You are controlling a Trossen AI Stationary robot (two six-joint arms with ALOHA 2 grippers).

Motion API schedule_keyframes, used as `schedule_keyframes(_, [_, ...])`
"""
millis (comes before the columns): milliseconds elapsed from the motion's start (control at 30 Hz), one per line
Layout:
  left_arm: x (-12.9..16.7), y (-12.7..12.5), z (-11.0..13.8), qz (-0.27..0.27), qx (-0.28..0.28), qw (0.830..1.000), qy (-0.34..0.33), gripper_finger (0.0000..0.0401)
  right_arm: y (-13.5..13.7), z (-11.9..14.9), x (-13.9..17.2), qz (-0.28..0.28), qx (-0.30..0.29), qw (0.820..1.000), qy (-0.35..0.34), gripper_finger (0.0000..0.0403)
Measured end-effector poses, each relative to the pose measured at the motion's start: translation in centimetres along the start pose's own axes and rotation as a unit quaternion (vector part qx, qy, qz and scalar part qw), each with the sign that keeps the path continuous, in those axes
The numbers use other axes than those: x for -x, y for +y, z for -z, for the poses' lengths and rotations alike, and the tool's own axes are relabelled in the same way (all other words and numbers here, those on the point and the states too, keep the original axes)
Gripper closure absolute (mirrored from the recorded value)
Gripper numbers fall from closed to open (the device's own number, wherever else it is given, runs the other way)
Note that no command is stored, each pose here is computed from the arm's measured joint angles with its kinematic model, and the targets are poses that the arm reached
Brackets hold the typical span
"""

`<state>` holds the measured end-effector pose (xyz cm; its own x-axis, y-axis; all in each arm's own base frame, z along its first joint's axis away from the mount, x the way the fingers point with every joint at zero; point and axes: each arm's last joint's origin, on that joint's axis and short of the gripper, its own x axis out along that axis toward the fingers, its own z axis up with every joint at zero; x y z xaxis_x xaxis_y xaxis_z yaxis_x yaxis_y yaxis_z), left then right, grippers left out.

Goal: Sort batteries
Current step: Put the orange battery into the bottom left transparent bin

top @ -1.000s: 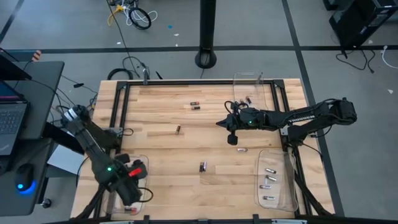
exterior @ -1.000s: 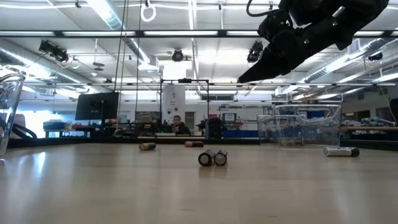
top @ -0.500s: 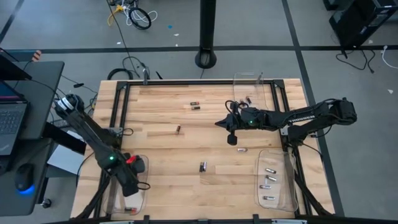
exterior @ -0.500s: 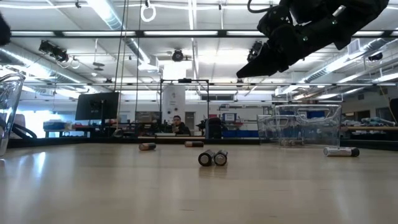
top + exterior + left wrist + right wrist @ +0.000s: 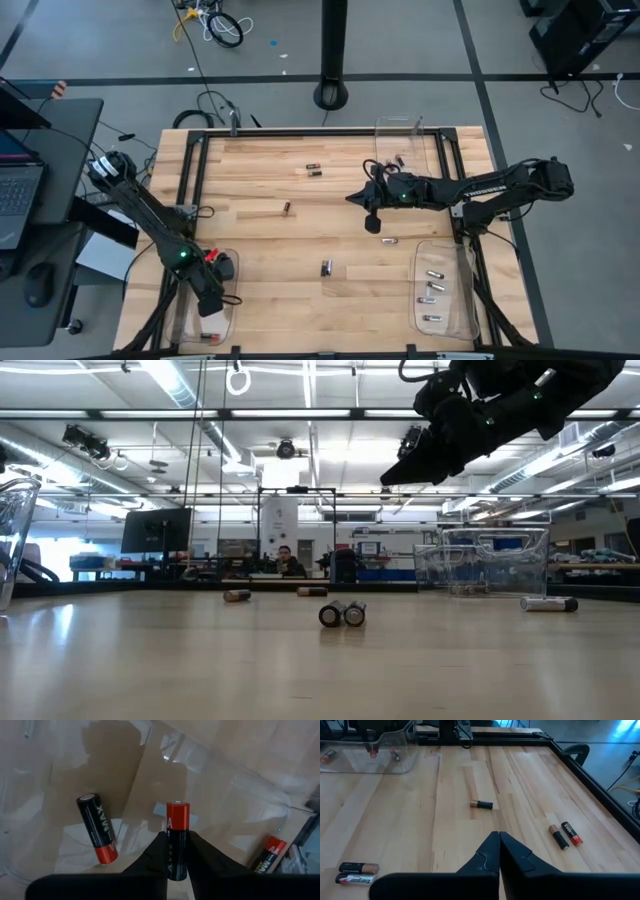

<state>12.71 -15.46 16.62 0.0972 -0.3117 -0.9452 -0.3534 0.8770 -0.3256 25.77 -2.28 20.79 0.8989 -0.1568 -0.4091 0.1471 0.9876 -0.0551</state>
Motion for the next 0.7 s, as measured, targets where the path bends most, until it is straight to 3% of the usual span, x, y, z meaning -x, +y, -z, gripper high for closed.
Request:
schedule_keyframes(367, [0.7, -1.0, -0.2, 0.030, 0.014, 0.999, 0.025, 0.0323, 0.0, 0.0, 0.0, 0.001, -0.002, 1.000, 0.000, 0.0389])
schedule_keyframes(700, [2.6, -2.2, -0.6, 0.018, 0.028, 0.999, -0.022, 0.0310, 0.0, 0.0, 0.0, 0.001, -0.002, 1.000, 0.001, 0.0389])
